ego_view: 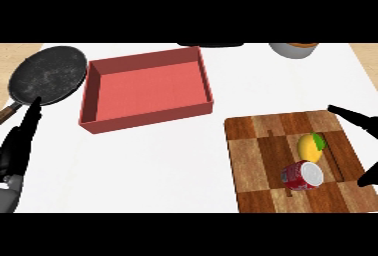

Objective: Pick the lemon from the cutting board and place it in the cardboard box

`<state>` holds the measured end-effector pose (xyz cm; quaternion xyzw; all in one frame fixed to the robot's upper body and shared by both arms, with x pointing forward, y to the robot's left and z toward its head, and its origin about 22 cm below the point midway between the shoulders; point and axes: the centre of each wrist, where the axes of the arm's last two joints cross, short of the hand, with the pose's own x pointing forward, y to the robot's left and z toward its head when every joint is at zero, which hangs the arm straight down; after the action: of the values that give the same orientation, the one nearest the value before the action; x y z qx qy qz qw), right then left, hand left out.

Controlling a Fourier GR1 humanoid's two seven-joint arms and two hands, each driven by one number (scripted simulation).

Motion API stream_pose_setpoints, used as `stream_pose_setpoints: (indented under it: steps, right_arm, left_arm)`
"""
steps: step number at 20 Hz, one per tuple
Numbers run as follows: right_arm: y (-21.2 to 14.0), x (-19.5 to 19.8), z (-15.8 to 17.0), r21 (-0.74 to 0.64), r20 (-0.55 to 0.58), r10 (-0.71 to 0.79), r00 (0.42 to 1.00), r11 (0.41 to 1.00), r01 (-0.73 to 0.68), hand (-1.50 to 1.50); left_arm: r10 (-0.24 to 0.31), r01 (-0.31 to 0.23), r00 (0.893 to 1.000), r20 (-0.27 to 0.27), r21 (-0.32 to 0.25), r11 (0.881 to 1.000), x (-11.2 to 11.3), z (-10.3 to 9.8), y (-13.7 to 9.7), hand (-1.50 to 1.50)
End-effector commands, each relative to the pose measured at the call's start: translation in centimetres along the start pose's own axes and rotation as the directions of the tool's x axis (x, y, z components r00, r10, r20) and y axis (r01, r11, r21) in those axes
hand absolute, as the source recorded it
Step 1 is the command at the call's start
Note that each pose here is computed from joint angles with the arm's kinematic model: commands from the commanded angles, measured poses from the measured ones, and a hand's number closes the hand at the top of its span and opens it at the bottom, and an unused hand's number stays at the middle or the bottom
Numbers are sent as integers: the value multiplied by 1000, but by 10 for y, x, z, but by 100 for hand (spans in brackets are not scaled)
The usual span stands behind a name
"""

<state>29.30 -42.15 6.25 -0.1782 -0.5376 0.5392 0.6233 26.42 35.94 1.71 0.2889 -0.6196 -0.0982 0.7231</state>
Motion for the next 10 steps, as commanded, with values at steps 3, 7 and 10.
stream_pose_setpoints:
  steps: [3,7,10]
  right_arm:
    - [15,12,-28,67,-63,53,997,997,-49,-150]
    - [5,23,-41,87,-40,72,997,994,-68,-150]
    - [3,28,-46,84,-58,82,995,993,-77,-150]
  left_arm:
    - [-16,16,1000,2,17,1000,9,3,-18,0]
    - [3,-3,1000,-3,9,1000,-2,-15,-11,0]
    - [10,-9,1000,-17,13,1000,4,-15,7,0]
